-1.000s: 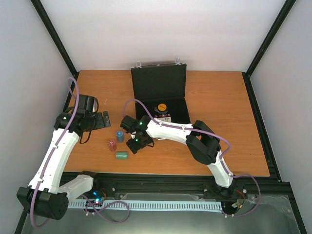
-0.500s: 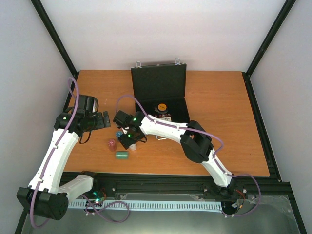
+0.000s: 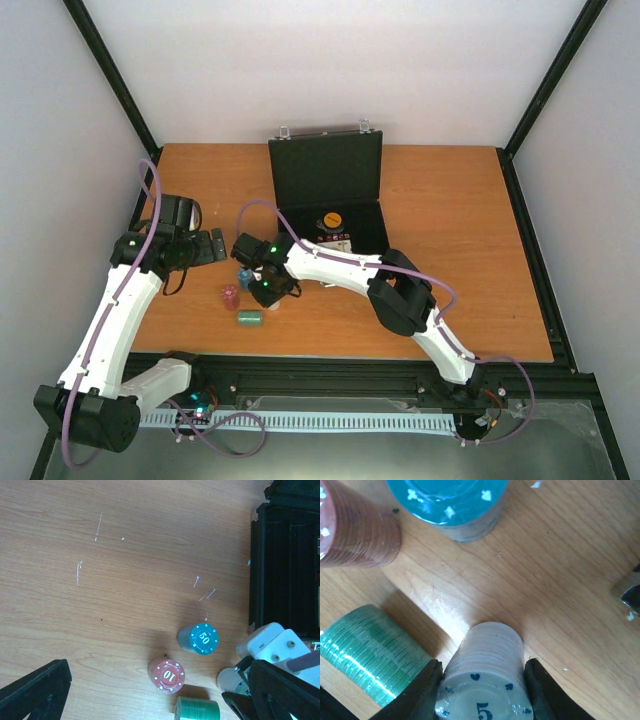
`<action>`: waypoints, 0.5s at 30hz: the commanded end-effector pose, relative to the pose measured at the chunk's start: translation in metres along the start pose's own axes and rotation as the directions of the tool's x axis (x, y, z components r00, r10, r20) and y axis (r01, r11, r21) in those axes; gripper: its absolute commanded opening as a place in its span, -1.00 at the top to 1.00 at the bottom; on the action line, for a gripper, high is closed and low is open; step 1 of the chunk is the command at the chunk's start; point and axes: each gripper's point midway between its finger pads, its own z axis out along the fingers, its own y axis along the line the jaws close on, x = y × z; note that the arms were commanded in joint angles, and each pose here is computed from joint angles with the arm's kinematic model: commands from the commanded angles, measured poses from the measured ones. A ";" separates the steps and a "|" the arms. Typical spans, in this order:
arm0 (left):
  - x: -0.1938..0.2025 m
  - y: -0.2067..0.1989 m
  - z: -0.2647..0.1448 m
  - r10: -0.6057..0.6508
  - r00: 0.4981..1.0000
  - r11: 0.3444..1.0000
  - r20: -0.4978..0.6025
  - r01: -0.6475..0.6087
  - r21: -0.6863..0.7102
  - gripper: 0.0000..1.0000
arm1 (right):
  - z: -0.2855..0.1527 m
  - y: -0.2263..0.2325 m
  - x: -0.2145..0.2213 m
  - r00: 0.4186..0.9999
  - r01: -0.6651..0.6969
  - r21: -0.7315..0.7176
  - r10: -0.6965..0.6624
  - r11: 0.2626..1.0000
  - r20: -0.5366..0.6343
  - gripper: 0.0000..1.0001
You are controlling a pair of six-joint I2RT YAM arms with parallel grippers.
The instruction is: Pack up texas hold em set
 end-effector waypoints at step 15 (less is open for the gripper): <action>-0.004 -0.001 0.000 0.009 1.000 1.000 0.010 -0.009 0.009 -0.99 | -0.125 -0.041 -0.019 0.965 -0.084 0.115 0.052 0.990 0.258 0.61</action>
